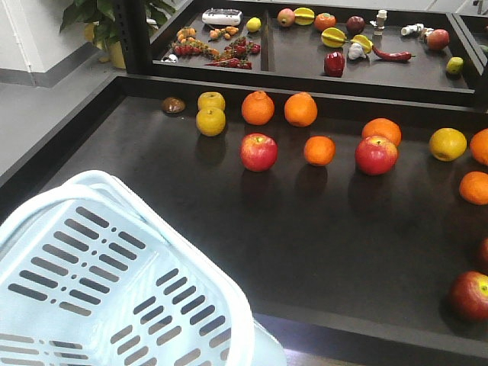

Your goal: Pick three apples into basket with both arms

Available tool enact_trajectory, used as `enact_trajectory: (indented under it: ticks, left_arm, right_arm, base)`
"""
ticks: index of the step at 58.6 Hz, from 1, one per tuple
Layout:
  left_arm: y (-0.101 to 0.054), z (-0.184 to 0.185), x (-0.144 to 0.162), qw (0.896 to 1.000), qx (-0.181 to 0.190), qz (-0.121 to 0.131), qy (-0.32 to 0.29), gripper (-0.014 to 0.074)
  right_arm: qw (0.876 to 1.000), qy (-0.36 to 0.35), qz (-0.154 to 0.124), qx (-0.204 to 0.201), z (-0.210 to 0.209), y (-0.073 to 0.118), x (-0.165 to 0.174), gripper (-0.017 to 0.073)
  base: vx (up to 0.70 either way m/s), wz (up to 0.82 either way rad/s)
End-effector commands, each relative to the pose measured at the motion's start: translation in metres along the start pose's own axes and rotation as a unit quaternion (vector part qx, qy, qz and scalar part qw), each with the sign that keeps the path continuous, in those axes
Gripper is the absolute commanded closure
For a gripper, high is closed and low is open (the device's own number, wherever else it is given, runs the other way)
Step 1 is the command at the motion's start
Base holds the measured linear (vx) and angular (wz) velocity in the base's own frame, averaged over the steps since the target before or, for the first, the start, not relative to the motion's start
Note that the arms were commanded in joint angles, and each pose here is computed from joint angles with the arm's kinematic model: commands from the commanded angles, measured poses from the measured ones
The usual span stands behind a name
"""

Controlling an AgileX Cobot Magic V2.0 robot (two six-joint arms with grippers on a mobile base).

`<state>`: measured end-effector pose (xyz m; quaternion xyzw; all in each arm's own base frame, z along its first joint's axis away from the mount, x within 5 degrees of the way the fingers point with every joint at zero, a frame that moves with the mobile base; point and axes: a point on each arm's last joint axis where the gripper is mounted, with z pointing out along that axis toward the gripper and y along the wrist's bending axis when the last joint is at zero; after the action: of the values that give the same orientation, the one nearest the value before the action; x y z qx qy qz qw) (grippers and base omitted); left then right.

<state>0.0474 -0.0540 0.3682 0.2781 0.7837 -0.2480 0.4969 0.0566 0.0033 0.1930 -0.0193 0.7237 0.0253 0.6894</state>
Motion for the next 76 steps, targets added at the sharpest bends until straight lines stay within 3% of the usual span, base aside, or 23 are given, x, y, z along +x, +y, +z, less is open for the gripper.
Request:
enact_trajectory:
  ticks: [1,76]
  left_arm:
    - [-0.001,-0.0045,-0.0157,0.998,0.001,-0.011,-0.06,0.0599]
    - [-0.001,-0.0045,-0.0157,0.998,0.001,-0.011,-0.06,0.0599]
  right_arm:
    - [0.999,-0.035,-0.008,0.0,-0.0005,0.0002,-0.0032,0.0568]
    - [0.999,-0.035,-0.008,0.0,-0.0005,0.0002,-0.0032,0.0568]
  base:
    - [0.15,-0.04]
    - [0.15,-0.13]
